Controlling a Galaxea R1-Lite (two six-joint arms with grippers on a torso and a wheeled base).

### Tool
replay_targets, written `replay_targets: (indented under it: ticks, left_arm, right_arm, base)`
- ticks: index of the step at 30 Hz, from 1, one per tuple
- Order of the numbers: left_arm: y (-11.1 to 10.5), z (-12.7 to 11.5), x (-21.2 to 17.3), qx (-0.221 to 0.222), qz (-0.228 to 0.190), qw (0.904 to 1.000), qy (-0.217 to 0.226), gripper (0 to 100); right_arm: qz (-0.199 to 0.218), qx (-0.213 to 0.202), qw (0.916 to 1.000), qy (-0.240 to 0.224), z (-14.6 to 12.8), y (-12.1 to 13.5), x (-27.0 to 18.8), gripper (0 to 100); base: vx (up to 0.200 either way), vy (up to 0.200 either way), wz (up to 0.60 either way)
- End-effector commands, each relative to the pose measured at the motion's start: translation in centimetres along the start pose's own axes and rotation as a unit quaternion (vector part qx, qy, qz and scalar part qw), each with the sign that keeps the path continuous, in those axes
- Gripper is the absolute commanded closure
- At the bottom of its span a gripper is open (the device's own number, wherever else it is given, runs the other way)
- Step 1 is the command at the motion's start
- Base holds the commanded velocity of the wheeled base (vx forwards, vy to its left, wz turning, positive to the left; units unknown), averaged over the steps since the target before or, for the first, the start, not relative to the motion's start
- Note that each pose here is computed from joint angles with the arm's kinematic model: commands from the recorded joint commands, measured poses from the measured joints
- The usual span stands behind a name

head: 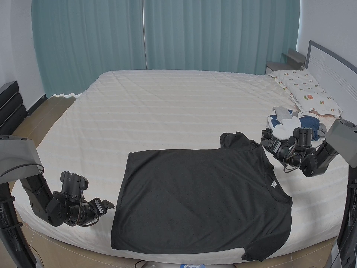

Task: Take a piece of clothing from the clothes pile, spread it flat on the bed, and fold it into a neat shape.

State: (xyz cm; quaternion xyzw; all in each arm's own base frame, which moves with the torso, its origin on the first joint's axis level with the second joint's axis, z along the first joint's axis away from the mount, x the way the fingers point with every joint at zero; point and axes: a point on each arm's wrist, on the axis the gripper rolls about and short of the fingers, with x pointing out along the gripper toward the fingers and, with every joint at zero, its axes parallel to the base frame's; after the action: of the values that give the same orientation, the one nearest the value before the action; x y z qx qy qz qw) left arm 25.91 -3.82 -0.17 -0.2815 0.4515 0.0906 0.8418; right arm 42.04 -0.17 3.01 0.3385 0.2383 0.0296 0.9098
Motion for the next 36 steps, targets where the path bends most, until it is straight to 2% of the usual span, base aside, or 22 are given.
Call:
replay_targets:
  ticks: [1,8,17,18,29,36]
  left_arm:
    - [0.3,-0.3,0.7,-0.006,0.009,0.9999,0.011,0]
    - [0.4,-0.4,0.9,-0.007,0.012,0.9998,0.015,0]
    - [0.4,-0.5,0.8,-0.007,0.013,0.9998,0.015,0]
    - [0.4,-0.5,0.9,-0.008,0.013,0.9998,0.016,0]
    - [0.5,-0.5,0.9,-0.007,0.015,0.9997,0.016,0]
    - [0.5,-0.5,1.0,-0.007,0.016,0.9997,0.017,0]
  right_arm:
    - [-0.028,-0.048,0.9984,0.004,1.2,-0.6,6.6,0]
    - [-0.037,-0.082,0.9959,0.003,0.9,-1.8,10.0,0]
    - [-0.047,-0.075,0.9961,0.007,1.2,-3.0,12.2,0]
    - [-0.047,-0.073,0.9962,0.007,1.2,-3.1,12.3,100]
    - [-0.054,-0.057,0.9969,0.0,1.9,-3.8,11.9,100]
    - [-0.084,-0.043,0.9955,-0.012,2.5,-5.5,11.3,100]
  base:
    - [0.0,0.0,0.0]
    - [0.0,0.0,0.0]
    - [0.0,0.0,0.0]
    - [0.0,0.0,0.0]
    - [0.0,0.0,0.0]
    - [0.0,0.0,0.0]
